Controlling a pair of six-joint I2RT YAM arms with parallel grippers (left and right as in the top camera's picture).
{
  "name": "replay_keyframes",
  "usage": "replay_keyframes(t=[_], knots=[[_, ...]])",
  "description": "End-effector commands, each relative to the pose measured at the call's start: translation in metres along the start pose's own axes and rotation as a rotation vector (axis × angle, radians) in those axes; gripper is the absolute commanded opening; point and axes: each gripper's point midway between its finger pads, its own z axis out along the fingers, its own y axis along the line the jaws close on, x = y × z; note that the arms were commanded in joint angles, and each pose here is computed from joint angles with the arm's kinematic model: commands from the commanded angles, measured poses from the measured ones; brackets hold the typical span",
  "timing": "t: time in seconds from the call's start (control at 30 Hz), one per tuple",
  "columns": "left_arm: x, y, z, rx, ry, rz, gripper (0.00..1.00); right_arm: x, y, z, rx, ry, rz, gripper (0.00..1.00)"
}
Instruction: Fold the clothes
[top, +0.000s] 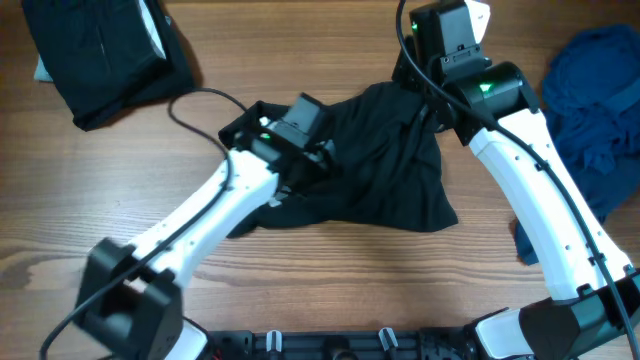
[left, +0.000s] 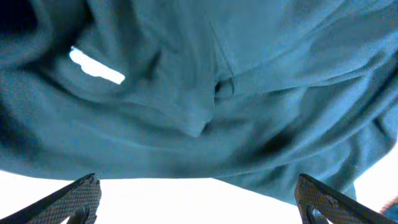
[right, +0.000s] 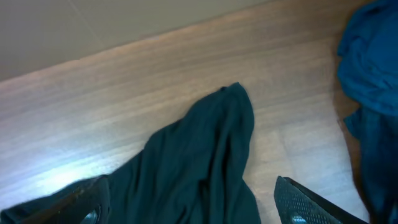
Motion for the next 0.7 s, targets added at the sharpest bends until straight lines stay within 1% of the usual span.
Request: replay_keyframes(t=[0.0,0.27,0.43,0.67], knots=[[0.006,0.009,0.030,-0.058,0.040,-0.130,1.00,-0.003,-0.004,-0.011,-0.012,-0.002,0.023,0.84],[-0.009,-0.012,0.067,0.005,0.013,-0.149,1.00,0.002,-0.007,-0.011,0.000,0.018,0.012,0.83],[-0.006,-0.012,0.075,0.001,0.036,-0.199,1.00,0.004,-0.008,-0.011,0.004,0.024,0.007,0.83],[-0.010,-0.014,0.081,0.007,0.019,-0.202,0.99,0.004,-0.008,-0.011,0.005,0.026,0.007,0.80]])
